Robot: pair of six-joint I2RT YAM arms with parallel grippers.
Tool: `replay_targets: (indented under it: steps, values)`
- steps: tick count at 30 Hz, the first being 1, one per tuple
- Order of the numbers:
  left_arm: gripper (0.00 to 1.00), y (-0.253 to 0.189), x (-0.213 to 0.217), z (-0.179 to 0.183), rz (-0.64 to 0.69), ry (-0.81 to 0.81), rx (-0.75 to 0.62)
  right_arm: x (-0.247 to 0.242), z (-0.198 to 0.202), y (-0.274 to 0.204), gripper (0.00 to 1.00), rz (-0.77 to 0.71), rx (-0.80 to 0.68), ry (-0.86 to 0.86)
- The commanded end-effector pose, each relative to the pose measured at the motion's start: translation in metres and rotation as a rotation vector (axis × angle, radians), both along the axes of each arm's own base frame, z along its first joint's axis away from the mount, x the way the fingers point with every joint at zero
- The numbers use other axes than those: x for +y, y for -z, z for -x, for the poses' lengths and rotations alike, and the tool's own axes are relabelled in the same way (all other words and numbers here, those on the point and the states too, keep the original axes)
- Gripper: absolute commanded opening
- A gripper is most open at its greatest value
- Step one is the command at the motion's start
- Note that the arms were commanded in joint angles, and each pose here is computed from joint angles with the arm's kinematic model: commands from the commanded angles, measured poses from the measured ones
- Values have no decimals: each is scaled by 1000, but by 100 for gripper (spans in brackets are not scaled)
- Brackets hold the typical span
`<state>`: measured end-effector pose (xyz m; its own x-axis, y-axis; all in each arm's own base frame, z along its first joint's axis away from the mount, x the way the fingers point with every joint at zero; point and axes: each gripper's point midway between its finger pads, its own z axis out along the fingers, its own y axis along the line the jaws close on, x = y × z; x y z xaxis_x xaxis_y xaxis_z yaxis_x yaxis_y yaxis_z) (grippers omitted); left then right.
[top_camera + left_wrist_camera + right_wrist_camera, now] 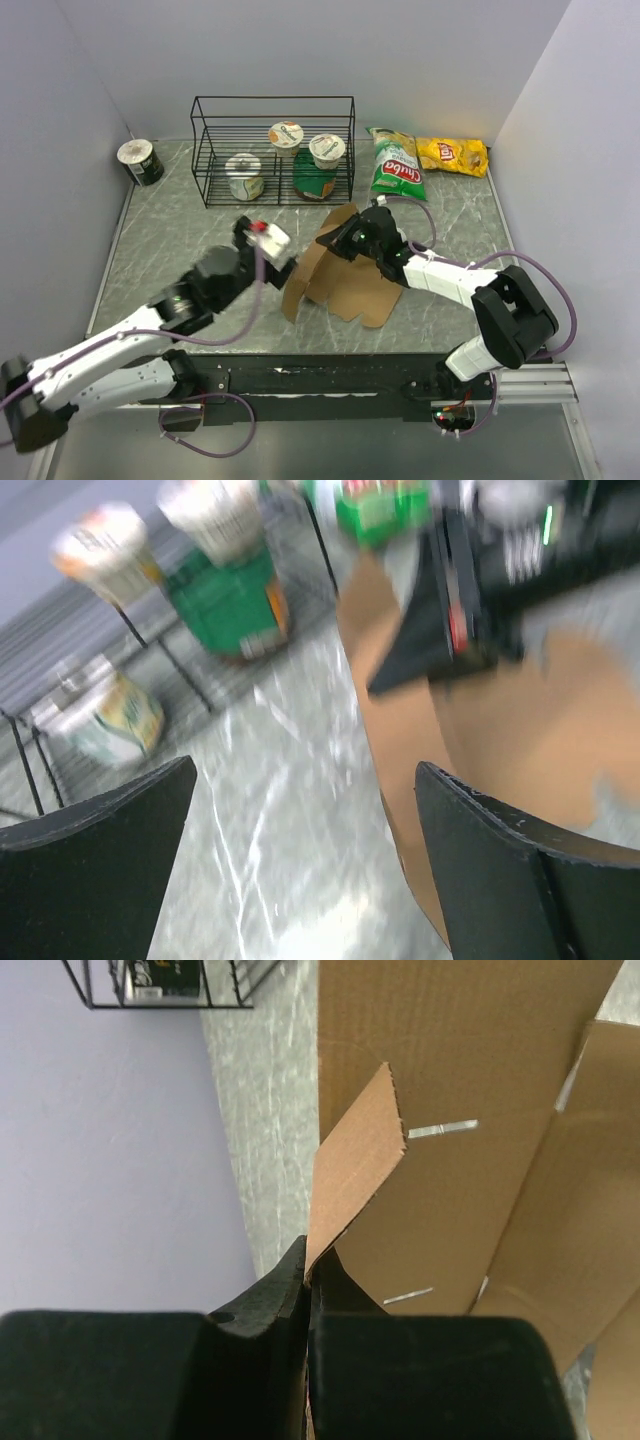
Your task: Fold the paper box
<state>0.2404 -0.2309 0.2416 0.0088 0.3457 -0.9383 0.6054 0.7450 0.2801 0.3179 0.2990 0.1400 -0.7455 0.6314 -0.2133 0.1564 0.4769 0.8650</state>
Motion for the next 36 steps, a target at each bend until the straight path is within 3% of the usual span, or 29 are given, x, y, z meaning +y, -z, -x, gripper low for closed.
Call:
replay_targets:
  steps: [1, 8, 16, 29, 36]
  values:
    - [98, -48, -6, 9, 191, 153, 10, 1, -15, -47, 1, -21, -108, 30]
    - [94, 11, -21, -22, -29, 119, 138, -2, -11, -52, 0, -27, -113, 34]
    - [91, 28, -32, -30, -148, 183, 118, 0, -8, -55, 0, -45, -100, 14]
    - [92, 74, -46, -19, -291, 221, 151, -1, -8, -55, 0, -69, -83, -8]
    - [89, 57, -47, -31, -231, 109, -4, 3, -6, -51, 0, -90, -70, -29]
